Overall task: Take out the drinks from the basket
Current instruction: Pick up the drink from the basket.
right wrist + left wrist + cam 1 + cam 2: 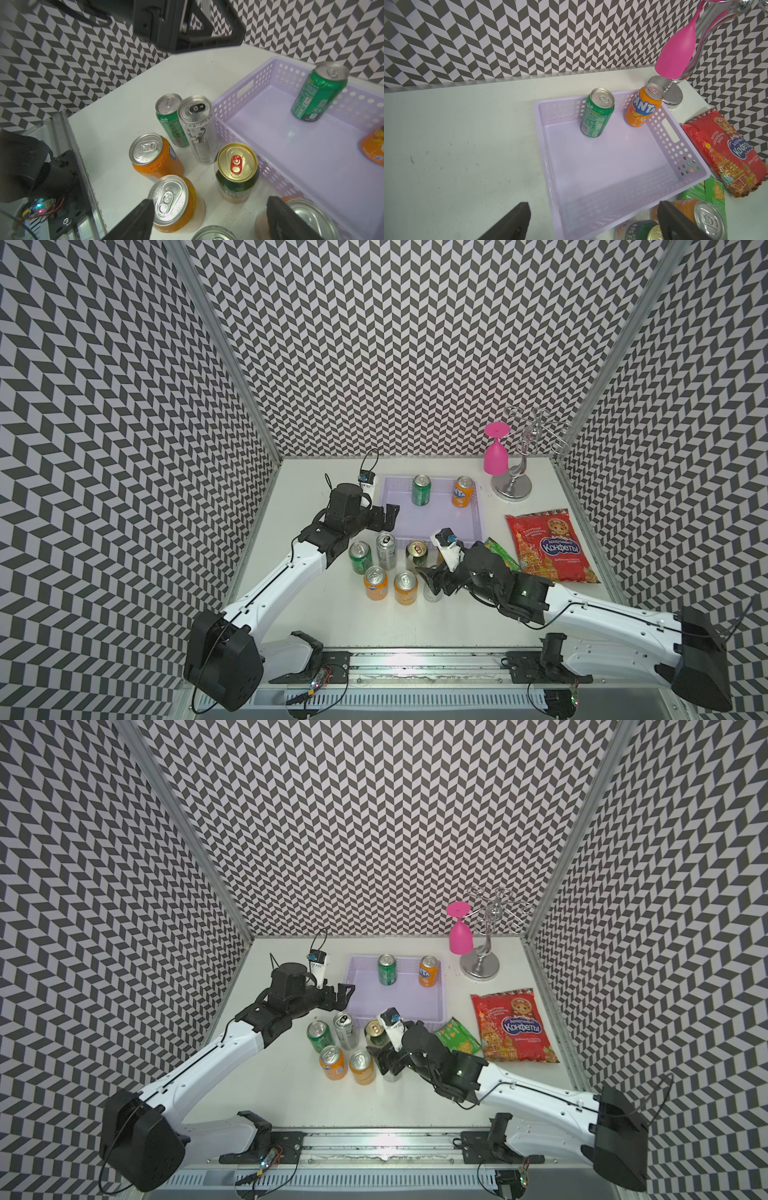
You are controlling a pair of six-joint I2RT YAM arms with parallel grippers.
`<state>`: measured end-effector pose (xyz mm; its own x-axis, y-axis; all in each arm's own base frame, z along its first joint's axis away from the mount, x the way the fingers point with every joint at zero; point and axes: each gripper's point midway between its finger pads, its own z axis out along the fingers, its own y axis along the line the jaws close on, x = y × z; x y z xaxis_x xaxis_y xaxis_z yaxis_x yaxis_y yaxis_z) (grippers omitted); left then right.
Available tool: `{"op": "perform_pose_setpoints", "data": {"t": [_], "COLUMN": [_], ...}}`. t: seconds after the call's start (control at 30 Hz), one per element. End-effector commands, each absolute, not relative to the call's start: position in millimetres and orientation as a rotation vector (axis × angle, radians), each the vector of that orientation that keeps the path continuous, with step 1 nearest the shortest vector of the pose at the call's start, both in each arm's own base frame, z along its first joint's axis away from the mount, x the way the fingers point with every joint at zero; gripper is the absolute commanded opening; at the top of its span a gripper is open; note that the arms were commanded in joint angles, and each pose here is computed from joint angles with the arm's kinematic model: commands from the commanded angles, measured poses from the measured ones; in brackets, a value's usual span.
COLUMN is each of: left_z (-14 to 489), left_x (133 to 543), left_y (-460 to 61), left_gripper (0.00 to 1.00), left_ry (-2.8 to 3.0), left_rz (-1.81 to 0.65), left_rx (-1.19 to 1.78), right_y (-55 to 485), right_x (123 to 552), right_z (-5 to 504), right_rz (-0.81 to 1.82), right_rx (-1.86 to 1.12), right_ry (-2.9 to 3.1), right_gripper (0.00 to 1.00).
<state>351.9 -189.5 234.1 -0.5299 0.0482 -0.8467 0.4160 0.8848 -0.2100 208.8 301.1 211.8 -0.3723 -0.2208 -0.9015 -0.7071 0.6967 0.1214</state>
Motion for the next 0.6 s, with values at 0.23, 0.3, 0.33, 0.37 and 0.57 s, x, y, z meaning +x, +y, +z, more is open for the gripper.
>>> {"op": "perform_pose_setpoints", "data": {"t": [0.23, 0.3, 0.33, 0.37, 0.57], "left_z": [264, 265, 264, 264, 252], "left_x": [366, 371, 374, 376, 398], "left_y": [-197, -200, -203, -205, -225], "left_gripper": [0.99, 0.99, 0.99, 0.99, 0.99], "left_ry": [2.005, 2.003, 2.006, 2.009, 2.034], "left_rz": [-0.504, -0.504, -0.505, -0.504, -0.5], "left_rx": [0.344, 0.353, 0.359, 0.366, 0.408], "right_y": [258, 241, 231, 223, 171], "right_x": [252, 267, 274, 279, 311], "right_z": [269, 270, 271, 271, 266], "right_rz": [0.55, 0.518, 0.498, 0.483, 0.414], "right_rx": [-0.547, -0.494, -0.461, -0.441, -0.27], "right_ry": [1.861, 1.876, 1.883, 1.887, 1.925], "right_gripper": [1.0, 1.0, 1.0, 1.0, 1.0]}}
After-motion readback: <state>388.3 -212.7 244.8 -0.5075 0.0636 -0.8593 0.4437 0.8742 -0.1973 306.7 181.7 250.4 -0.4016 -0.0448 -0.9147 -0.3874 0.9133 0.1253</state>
